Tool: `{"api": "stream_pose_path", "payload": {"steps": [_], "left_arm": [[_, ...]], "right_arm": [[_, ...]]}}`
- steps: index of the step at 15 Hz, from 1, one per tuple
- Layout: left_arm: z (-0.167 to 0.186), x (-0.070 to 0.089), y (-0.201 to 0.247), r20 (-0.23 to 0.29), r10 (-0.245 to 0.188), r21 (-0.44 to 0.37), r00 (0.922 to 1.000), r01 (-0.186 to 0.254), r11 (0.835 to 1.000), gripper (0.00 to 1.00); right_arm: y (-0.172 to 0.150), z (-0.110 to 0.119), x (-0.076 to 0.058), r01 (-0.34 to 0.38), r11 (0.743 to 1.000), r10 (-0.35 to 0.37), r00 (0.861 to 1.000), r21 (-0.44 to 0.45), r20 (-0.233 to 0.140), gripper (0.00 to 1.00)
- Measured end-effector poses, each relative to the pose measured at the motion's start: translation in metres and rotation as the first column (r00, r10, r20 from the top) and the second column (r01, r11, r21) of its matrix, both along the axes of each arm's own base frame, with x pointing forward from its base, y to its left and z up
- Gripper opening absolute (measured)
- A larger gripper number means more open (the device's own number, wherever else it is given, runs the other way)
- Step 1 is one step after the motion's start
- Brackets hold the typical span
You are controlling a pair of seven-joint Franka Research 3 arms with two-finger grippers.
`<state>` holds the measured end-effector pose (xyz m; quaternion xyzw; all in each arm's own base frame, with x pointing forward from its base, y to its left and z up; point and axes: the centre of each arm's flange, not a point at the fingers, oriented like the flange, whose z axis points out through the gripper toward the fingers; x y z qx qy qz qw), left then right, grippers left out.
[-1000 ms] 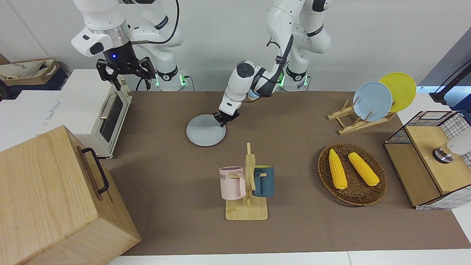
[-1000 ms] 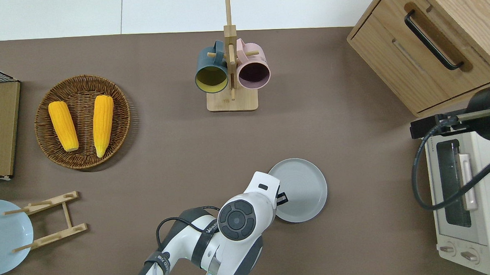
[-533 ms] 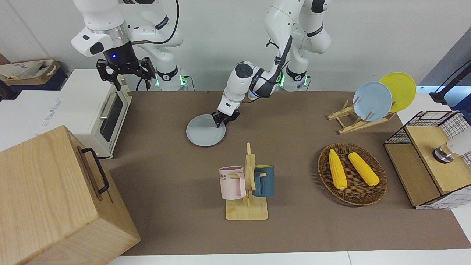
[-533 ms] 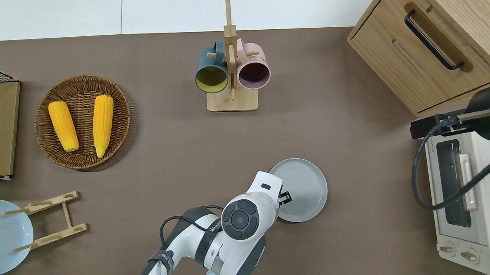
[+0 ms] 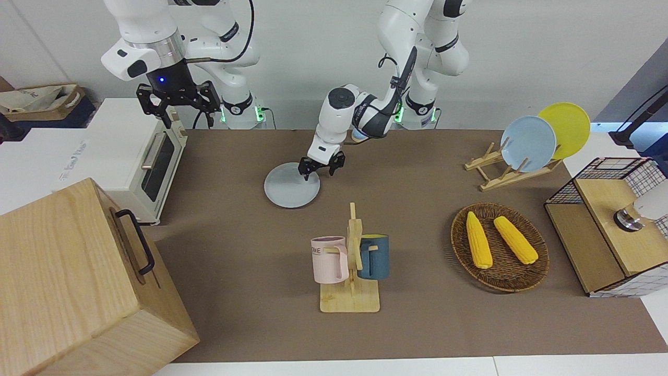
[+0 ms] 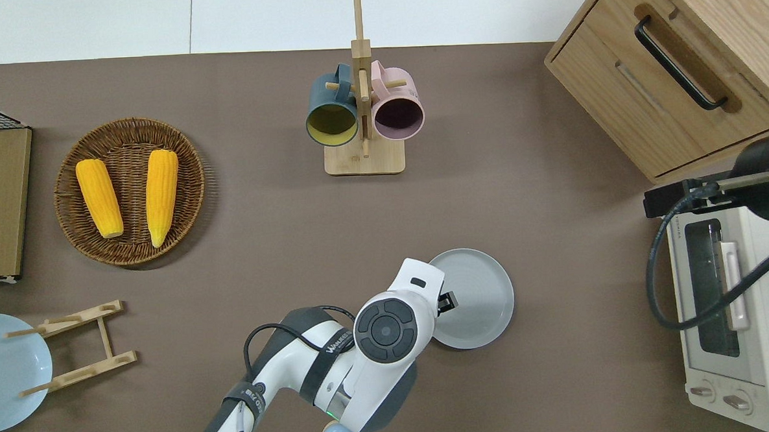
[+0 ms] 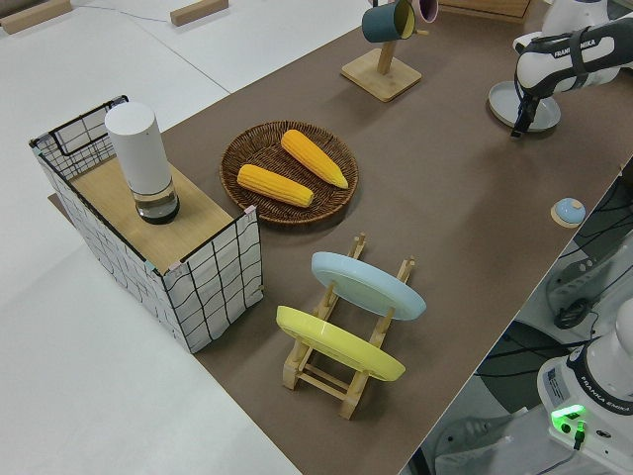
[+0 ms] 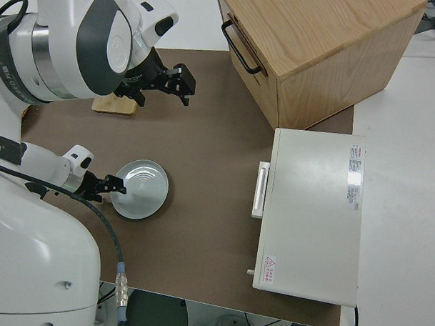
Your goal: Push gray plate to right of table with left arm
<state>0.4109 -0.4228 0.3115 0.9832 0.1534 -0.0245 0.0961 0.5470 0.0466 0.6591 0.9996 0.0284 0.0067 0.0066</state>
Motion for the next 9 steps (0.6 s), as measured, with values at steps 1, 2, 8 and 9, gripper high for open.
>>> {"api": "stream_pose_path", "payload": {"steps": [1, 2, 8, 9], "left_arm": [[0.007, 0.007, 0.007, -0.002, -0.006, 0.006, 1.0, 0.006, 1.0, 1.0], [0.012, 0.011, 0.012, -0.002, -0.013, 0.009, 0.9999, 0.013, 1.0, 1.0], [0.075, 0.063, 0.076, -0.045, -0.075, 0.071, 0.9962, 0.078, 0.994, 1.0], [0.085, 0.071, 0.091, -0.053, -0.085, 0.082, 0.9949, 0.089, 0.993, 1.0]], "right_arm": [[0.0, 0.0, 0.0, 0.0, 1.0, 0.0, 1.0, 0.0, 0.0, 0.99], [0.0, 0.0, 0.0, 0.0, 1.0, 0.0, 1.0, 0.0, 0.0, 0.99], [0.0, 0.0, 0.0, 0.0, 1.0, 0.0, 1.0, 0.0, 0.0, 0.99], [0.0, 0.0, 0.0, 0.0, 1.0, 0.0, 1.0, 0.0, 0.0, 0.99]]}}
